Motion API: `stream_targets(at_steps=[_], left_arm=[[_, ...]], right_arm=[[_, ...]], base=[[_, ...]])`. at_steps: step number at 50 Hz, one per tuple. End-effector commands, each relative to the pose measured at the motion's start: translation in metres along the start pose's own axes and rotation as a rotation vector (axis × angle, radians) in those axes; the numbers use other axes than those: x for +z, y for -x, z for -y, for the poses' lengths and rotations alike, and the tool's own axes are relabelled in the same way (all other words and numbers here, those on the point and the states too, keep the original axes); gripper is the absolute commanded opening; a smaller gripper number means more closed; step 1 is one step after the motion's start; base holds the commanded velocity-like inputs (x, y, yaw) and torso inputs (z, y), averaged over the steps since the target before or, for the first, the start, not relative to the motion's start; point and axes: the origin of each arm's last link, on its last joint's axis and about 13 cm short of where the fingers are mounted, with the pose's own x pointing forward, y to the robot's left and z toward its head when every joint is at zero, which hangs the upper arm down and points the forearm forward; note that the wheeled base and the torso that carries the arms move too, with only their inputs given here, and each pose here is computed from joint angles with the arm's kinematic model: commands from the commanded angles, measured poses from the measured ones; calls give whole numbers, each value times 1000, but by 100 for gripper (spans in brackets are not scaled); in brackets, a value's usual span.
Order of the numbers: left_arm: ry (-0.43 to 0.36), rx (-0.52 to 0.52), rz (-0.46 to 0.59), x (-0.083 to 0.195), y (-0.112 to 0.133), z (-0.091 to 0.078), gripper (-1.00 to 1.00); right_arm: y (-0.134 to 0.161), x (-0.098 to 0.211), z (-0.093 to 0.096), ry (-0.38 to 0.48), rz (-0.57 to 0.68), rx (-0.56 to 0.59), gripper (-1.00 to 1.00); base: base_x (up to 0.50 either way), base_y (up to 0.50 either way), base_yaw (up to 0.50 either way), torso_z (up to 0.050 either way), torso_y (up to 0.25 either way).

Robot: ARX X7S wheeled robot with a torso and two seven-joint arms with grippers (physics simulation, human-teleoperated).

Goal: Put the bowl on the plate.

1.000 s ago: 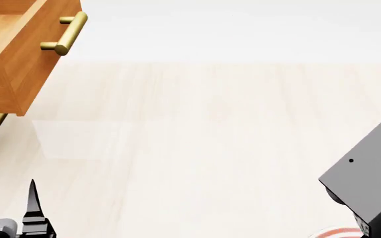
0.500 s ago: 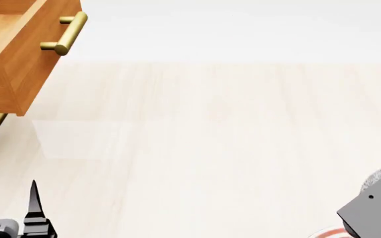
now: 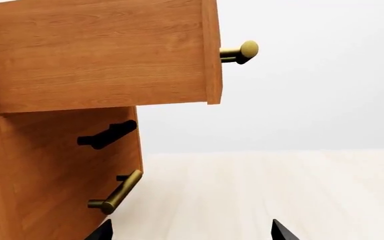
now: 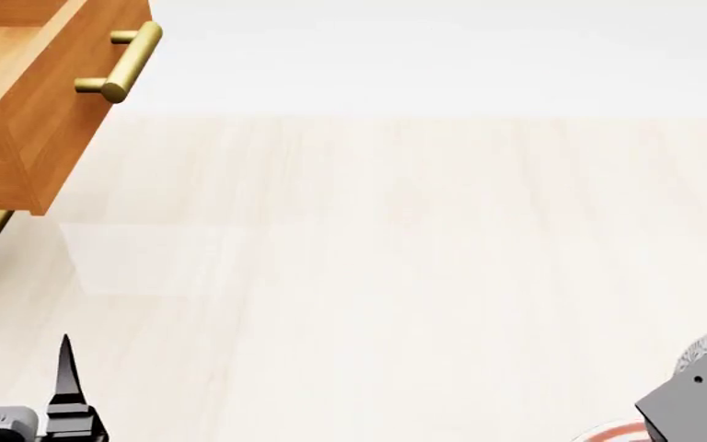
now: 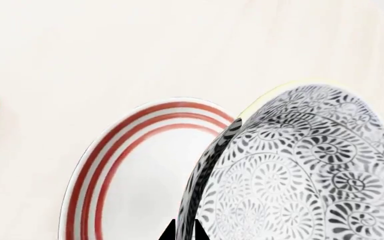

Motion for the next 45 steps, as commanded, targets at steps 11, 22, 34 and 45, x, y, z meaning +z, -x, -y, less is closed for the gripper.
stream_targets(at_steps=[11, 22, 34, 45], left_arm=[[0, 2, 0, -1, 1, -1, 100], [-1, 1, 0, -1, 0, -1, 100], [-3, -4, 1, 1, 0, 0, 100], [-1, -5, 0, 1, 0, 0, 100]], right_arm=[[-19, 4, 6, 1, 49, -15, -100], [-25, 0, 3, -5, 37, 4, -100], [-28, -5, 1, -11, 24, 15, -100], [-36, -4, 0, -12, 20, 34, -100]], base=[[0, 0, 0, 0, 0], [0, 0, 0, 0, 0], [0, 0, 0, 0, 1], [0, 0, 0, 1, 0]])
